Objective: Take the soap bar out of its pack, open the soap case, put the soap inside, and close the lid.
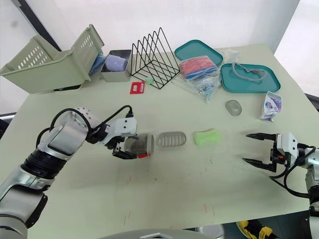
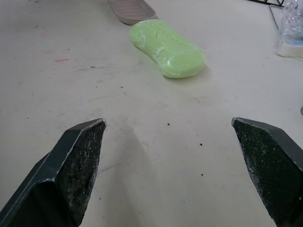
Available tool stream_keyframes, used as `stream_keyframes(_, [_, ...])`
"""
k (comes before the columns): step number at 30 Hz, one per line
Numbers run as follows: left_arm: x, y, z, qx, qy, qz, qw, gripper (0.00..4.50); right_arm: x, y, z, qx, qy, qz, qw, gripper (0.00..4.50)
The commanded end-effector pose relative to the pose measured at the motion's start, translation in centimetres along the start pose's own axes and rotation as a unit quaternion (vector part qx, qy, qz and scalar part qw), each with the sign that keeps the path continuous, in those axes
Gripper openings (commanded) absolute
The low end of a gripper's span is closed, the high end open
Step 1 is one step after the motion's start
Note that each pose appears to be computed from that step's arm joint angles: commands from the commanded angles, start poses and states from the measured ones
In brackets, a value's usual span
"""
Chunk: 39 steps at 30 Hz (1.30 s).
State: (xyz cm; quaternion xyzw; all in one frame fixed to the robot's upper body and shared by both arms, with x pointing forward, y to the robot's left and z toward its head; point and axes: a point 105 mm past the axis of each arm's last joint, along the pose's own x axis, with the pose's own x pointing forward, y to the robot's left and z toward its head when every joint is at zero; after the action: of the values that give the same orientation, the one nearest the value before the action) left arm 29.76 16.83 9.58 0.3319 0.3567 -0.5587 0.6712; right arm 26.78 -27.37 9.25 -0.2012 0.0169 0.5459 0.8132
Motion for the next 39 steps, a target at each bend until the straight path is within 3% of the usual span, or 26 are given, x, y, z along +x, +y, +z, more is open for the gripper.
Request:
stream_keyframes(1, [3.5,-2.9,-3.0,-0.069,0.027,-0.080,0.994,4.11,-0.1,-0.3,0.9,-0.025,-0.002,0.005,1.000,4.49])
stream_keyframes(20, [3.4,-2.0,-7.3,0.049,0.069,-0.007,0.996,4.11,0.2,-0.3,0.9,-0.025,-0.005,0.010,1.000,4.49])
stream_keyframes(23, [3.1,-1.9,-7.9,0.031,0.074,-0.010,0.997,4.11,0.3,-0.3,0.9,-0.024,-0.005,0.011,1.000,4.49])
stream_keyframes(29, [2.4,-3.7,-7.2,-0.084,0.040,-0.075,0.993,4.11,0.4,-0.3,0.8,-0.024,-0.004,0.012,1.000,4.49])
stream_keyframes(37, [2.5,-3.2,-6.6,-0.087,0.022,-0.059,0.994,4.11,0.4,-0.1,0.7,-0.021,-0.004,0.013,1.000,4.49])
stream_keyframes(38, [2.5,-3.1,-6.5,-0.085,0.017,-0.057,0.995,3.64,0.4,-0.1,0.7,-0.021,-0.004,0.013,1.000,4.50])
stream_keyframes(39, [2.5,-3.0,-6.3,-0.083,0.014,-0.055,0.995,3.51,0.4,-0.1,0.7,-0.021,-0.003,0.013,1.000,4.50])
